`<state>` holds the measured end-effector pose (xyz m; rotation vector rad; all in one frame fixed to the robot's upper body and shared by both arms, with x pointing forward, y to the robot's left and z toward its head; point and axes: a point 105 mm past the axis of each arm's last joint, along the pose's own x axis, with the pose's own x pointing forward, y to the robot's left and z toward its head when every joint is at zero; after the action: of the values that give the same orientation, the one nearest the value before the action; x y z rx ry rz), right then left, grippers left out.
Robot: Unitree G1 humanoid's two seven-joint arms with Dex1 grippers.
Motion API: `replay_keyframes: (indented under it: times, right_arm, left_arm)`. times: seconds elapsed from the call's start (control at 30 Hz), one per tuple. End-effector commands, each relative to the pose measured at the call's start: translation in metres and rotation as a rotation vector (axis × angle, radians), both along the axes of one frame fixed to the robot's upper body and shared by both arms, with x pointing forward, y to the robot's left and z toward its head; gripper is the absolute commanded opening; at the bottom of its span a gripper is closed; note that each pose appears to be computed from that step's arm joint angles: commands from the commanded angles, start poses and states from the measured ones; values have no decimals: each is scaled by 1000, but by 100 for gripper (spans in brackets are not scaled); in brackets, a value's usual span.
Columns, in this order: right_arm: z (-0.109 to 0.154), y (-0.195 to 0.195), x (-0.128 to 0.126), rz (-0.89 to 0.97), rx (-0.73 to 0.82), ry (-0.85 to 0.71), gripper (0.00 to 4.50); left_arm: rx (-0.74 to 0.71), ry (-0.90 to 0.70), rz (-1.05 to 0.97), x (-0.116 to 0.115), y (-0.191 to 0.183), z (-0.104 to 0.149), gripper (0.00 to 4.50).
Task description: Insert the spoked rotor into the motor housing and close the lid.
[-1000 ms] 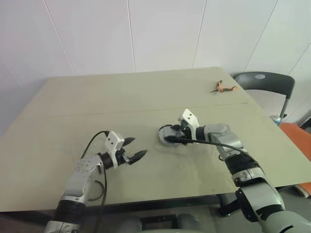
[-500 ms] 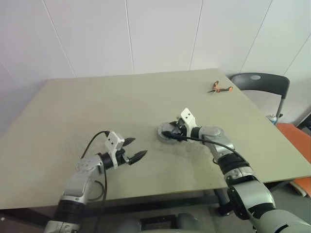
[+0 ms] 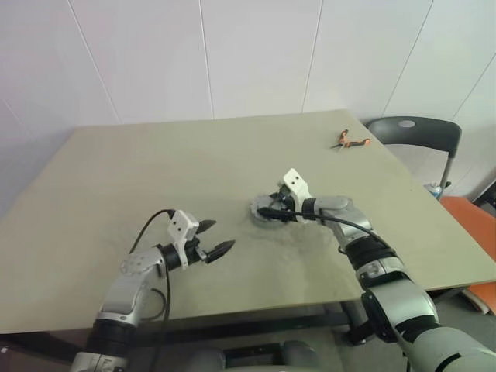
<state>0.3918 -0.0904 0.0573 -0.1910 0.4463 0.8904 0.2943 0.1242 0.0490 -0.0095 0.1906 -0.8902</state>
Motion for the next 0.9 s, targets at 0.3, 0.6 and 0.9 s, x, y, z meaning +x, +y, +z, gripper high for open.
replay_keyframes:
  times: [0.3,0.6,0.9]
  right_arm:
    - [-25,-30,3,-174,-80,70,305]
    - [-22,-24,2,-191,0,126,305]
    - [14,10,-18,35,172,17,305]
  left_arm:
    - [3,-44,-13,2,-2,12,450]
    - [3,-40,-14,2,-2,10,450]
    - [8,-36,-13,3,-1,8,450]
